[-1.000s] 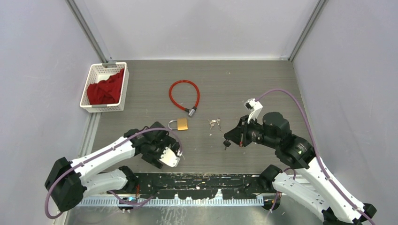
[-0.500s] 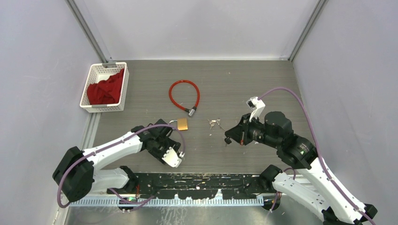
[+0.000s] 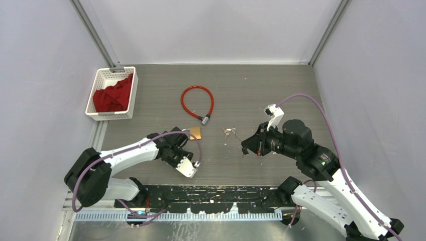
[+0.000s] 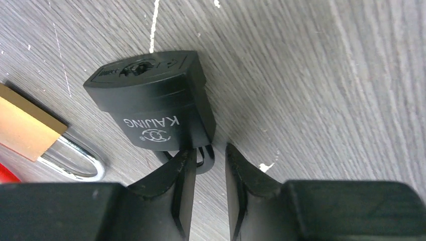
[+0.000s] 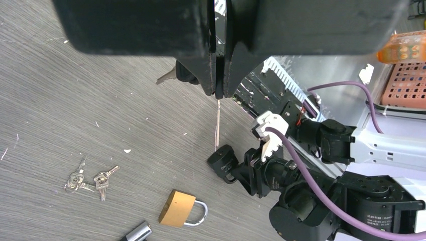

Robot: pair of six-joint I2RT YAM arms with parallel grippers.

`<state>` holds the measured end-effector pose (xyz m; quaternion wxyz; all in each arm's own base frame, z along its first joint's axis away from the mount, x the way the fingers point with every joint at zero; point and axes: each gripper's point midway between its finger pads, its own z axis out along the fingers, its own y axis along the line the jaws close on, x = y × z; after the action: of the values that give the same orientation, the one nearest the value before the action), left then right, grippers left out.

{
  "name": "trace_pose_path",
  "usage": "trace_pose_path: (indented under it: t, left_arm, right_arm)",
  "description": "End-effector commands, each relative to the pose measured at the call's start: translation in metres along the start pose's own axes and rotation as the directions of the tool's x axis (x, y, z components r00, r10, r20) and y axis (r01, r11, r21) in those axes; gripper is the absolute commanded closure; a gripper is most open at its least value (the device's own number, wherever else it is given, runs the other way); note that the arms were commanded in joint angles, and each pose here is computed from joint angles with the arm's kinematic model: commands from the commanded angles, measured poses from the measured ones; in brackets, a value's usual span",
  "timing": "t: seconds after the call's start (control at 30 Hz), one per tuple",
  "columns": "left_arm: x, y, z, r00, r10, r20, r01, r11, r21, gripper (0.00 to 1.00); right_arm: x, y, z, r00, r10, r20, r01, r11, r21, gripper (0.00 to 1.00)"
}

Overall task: Unlock with the key
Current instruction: Adjust the lock at the center of the board.

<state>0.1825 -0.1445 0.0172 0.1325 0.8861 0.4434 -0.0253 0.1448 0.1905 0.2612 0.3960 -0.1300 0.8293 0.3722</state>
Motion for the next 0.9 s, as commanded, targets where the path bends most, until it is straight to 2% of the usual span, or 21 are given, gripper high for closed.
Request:
trace_pose_path:
  t: [0.0, 0.1, 0.2, 0.23, 0.43, 0.57, 0.73, 0.87]
  left_arm:
    - [0.002, 0.013, 0.003, 0.999, -0.035, -0.011, 0.034, 0.999, -0.030, 0.75]
    - [0.004, 0.017, 0.005, 0.998, -0.056, -0.018, 0.055, 0.998, -0.039, 0.81]
    - [0.008, 0.016, 0.003, 0.997, -0.071, -0.041, 0.069, 0.997, -0.038, 0.98]
    - [0.009, 0.017, 0.000, 0.995, -0.086, -0.049, 0.084, 0.995, -0.044, 1.00]
    - [0.004, 0.035, -0.039, 0.983, -0.177, -0.046, 0.169, 0.975, -0.141, 1.00]
    - [-0.008, 0.033, -0.059, 0.992, -0.114, -0.059, 0.098, 0.969, -0.227, 1.00]
    - [-0.020, 0.019, -0.064, 0.996, -0.033, -0.079, 0.012, 0.967, -0.254, 1.00]
    - [-0.025, 0.020, -0.066, 0.995, -0.026, -0.093, 0.000, 0.962, -0.273, 1.00]
  right_arm:
    - [-0.021, 0.012, -0.005, 0.998, -0.002, 0.065, 0.004, 1.000, -0.027, 0.99]
    - [-0.020, 0.012, -0.005, 0.998, 0.000, 0.063, 0.002, 1.000, -0.027, 0.99]
    - [-0.019, 0.011, -0.005, 0.998, 0.000, 0.063, 0.002, 1.000, -0.028, 0.99]
    - [-0.020, 0.012, -0.006, 0.998, -0.001, 0.065, 0.003, 1.000, -0.029, 0.99]
    - [-0.020, 0.013, -0.004, 0.998, -0.002, 0.062, 0.005, 0.999, -0.036, 0.99]
    - [-0.020, 0.014, -0.003, 0.998, -0.004, 0.059, 0.007, 0.999, -0.046, 0.99]
    - [-0.017, 0.015, -0.001, 0.998, 0.002, 0.059, 0.001, 0.998, -0.059, 0.99]
    - [-0.014, 0.015, -0.001, 0.998, 0.014, 0.056, -0.010, 0.998, -0.068, 0.99]
